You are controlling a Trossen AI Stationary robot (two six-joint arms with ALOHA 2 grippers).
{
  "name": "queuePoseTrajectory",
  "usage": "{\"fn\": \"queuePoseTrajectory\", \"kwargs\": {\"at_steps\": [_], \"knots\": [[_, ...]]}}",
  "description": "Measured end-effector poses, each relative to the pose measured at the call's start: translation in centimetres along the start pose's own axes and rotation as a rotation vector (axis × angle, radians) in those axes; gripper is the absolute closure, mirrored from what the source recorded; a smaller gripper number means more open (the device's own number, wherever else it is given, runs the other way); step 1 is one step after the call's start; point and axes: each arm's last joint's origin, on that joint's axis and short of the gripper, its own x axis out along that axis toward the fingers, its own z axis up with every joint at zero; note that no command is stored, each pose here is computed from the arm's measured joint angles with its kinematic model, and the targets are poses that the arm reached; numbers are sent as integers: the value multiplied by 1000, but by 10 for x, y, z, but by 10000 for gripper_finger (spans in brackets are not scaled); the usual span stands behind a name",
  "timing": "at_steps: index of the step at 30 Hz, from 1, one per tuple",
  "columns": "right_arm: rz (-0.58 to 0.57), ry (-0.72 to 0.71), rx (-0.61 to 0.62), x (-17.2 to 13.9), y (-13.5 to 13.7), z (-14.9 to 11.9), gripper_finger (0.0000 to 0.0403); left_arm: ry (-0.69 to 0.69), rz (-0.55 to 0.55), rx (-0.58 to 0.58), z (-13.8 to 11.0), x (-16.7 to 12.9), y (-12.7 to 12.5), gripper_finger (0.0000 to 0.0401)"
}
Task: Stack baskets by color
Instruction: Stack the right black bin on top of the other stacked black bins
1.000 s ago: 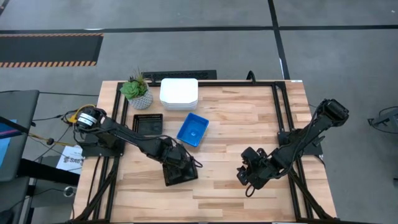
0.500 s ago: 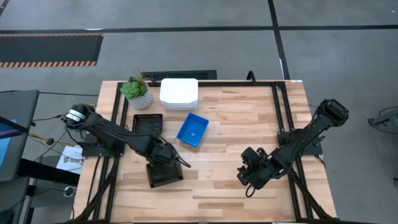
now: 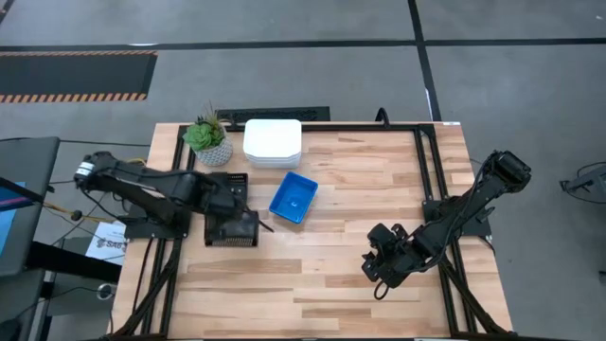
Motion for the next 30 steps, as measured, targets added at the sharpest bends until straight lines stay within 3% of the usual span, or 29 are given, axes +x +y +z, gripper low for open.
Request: {"fn": "queuePoseTrajectory", "kwargs": {"at_steps": [6, 9, 18, 30], "knots": [[0, 0, -1, 0, 0, 0, 164, 11, 116, 7, -1, -4, 28, 401], [0, -2, -15, 0, 0, 0, 164, 48, 137, -47, -3, 2, 43, 401], [-1, -2, -23, 0, 0, 0, 164, 164, 181, -44, -14, 13, 85, 401], [-2, -2, -23, 0, 0, 0, 164, 160, 138, -79, -22, 17, 118, 401]]}}
